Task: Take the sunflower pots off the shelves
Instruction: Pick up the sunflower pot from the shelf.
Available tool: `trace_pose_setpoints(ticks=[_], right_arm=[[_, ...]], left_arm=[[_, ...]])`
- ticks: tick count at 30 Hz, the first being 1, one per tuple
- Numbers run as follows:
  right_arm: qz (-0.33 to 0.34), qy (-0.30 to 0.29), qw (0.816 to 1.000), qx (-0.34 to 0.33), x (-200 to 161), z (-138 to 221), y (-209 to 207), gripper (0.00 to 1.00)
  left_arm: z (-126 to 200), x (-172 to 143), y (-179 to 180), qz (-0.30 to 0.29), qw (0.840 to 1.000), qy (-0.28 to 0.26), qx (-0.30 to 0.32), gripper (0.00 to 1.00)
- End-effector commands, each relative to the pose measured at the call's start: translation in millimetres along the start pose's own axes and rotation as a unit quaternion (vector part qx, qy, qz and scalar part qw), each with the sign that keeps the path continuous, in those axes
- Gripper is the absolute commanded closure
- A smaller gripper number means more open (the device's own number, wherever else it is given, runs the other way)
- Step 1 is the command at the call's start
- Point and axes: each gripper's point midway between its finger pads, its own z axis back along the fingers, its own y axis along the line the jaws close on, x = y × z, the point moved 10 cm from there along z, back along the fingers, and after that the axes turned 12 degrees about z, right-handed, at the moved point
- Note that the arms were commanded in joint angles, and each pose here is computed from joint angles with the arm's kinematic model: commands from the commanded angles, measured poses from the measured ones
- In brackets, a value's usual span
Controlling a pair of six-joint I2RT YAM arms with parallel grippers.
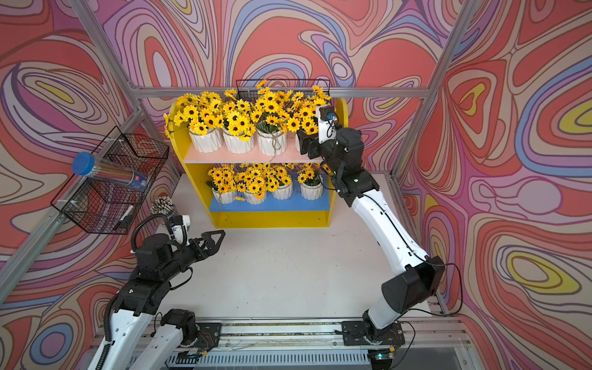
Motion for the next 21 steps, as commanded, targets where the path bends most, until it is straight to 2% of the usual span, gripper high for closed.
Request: trace_pose_setpoints(ticks=[1, 21], right_arm=[[-0.001, -0.058, 0.997, -0.041, 38.9, 30.1, -18.9, 1.0], [-0.013, -0.073, 0.996, -0.043, 46.0, 72.9, -19.2, 1.0]], left_arm=[[6.5, 3.4, -8.5, -0.01, 1.0, -0.006, -0.009, 0.03], [11.7, 7.0, -15.4, -0.015, 1.0, -0.009, -0.014, 0.03]])
